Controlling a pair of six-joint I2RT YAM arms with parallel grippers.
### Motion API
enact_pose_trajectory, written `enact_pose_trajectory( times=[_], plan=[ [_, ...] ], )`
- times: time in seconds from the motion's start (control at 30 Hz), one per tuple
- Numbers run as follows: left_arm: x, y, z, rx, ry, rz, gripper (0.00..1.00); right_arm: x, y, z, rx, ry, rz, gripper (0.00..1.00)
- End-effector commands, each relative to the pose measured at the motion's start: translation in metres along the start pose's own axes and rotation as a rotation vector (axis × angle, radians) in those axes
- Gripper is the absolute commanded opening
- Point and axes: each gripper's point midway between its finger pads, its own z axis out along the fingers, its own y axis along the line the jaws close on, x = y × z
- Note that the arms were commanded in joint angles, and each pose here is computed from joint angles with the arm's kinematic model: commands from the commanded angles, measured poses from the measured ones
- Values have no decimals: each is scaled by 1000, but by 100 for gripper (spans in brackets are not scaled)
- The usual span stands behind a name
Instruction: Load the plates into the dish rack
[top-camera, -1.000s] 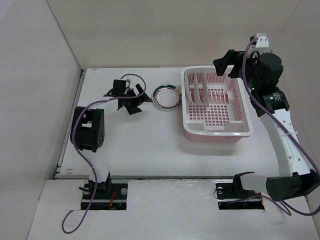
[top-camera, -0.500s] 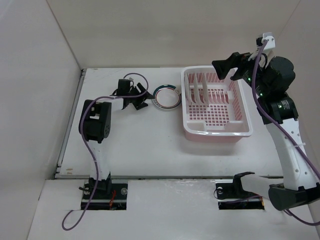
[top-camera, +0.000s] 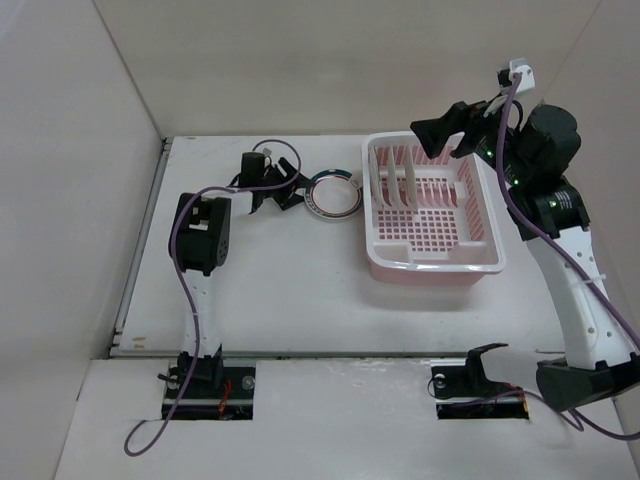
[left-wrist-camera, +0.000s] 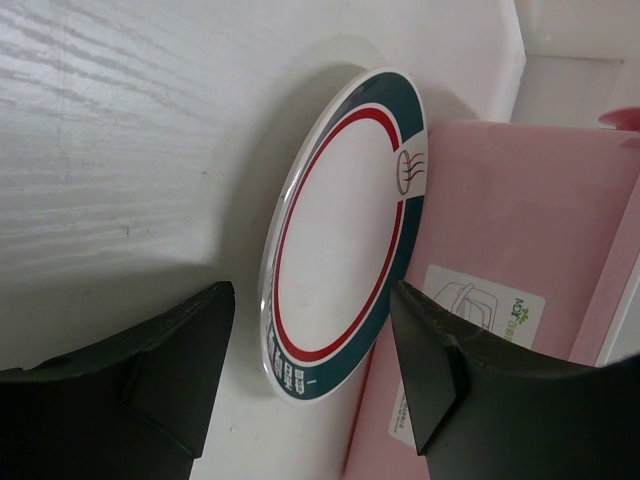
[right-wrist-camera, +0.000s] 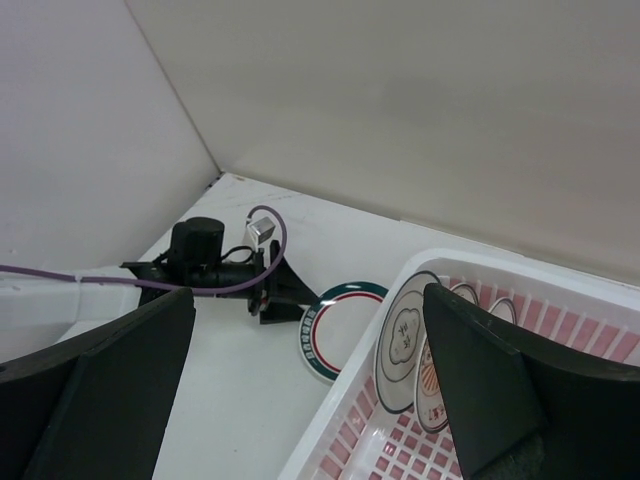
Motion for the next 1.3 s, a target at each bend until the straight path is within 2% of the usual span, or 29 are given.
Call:
enact_pose_trajectory(
  times=[0.0,0.13,0.3,0.4,0.43,0.47,0.63,0.7,0.87,0.9,0.97,1.03,1.07,1.13,1.2,1.27],
  plan=[
    [10,25,13,-74,18,-27,62,-27,17,-2,-59,-66,-23,100],
    [9,32,17,-88,16,-42,62,-30,19,0,-70,-72,-26,100],
    [13,43,20,-114,22,-56,46,-27,17,6,-77,-60,-23,100],
    [13,43,20,-114,22,-56,45,-28,17,9,-77,-60,-23,100],
    [10,40,21,-107,17,-51,34,-33,20,8,-90,-74,-30,100],
    [11,41,20,-114,22,-56,34,-33,20,8,-90,-75,-30,100],
    [4,36,23,-122,17,-47,5,-37,23,6,-101,-80,-24,100],
    [10,38,26,-137,36,-44,0,-37,23,6,-101,-80,-24,100],
    [9,43,19,-184,24,-27,0,-37,23,6,-101,-80,-24,100],
    [2,48,12,-215,-8,-8,0,-30,20,11,-97,-64,-18,100],
    [-5,41,-8,-253,-45,1,0,-21,18,13,-93,-45,-11,100],
    [-8,58,-31,-365,-85,-9,0,-10,15,19,-104,-23,-24,100],
    [-22,44,-50,-369,-136,-5,0,-3,19,23,-131,-4,-29,100],
    [-39,49,-77,-452,-223,-6,0,24,23,36,-159,63,-84,100],
    [-50,38,-114,-535,-292,15,0,46,48,53,-166,132,-200,100],
    [-67,18,-134,-542,-370,50,0,58,49,63,-145,172,-287,100]
  ],
)
